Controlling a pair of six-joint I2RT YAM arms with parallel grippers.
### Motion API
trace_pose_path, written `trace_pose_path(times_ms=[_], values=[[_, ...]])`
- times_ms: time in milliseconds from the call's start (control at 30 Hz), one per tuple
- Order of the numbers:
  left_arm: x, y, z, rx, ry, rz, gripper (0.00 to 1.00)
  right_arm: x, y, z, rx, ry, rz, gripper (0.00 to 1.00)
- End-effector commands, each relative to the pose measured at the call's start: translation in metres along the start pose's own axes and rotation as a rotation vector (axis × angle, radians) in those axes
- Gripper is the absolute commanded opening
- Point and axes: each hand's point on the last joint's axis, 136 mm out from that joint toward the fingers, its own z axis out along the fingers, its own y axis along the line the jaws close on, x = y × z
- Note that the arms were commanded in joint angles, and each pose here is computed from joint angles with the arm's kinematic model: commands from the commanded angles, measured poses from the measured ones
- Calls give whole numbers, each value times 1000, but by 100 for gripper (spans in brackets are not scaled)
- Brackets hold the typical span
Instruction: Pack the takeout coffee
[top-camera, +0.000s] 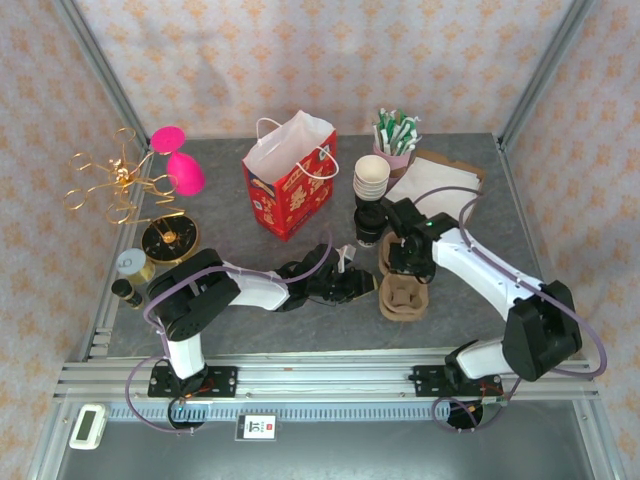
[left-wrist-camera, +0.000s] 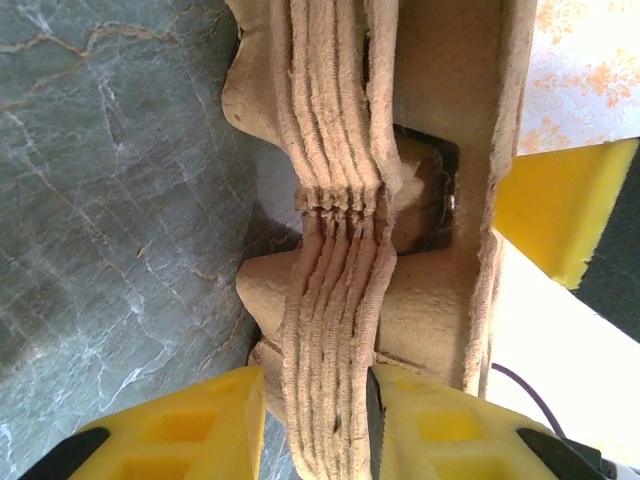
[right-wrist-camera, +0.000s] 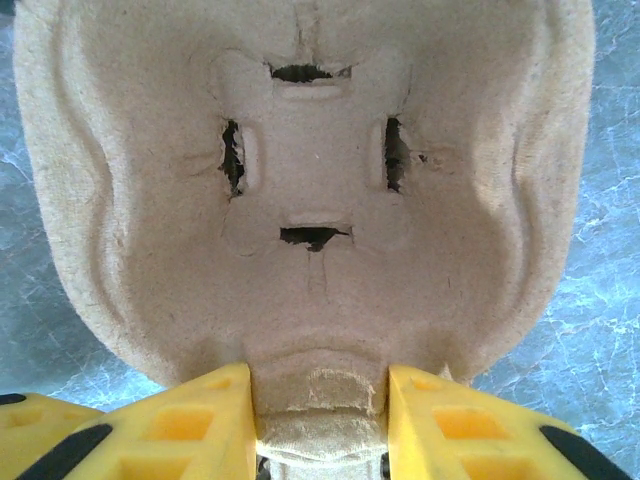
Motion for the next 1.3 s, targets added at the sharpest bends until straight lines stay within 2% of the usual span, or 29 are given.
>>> trace_pose_path(times_ms=[0,167,267,333,500,600,933,1267], values=[[-14,-34,-12,58,-63,67,33,-3,-1,-12,-24,-13,1,34],[-15,-57,-21,120,-81,105,36,-1,-1,-12,-32,-8,-1,34],[-11,-64,-15,134,-53,129,36,-2,0,-13,-40,-11,3,34],[-10,-57,-8,97,-37,132,36,-2,0,-13,-40,-14,3,34],[-4,-65,-2,134,-7,148,34,-3,-1,-13,-36,-13,3,34],[0,-56,3,114,14,134,32,-4,-2,-13,-38,-16,8,34],[-1,-41,6,41,-2,136,30,-3,-3,-12,-35,-14,8,33],[5,-61,13,142,30,139,21,-4,-2,-12,-41,-14,8,33]])
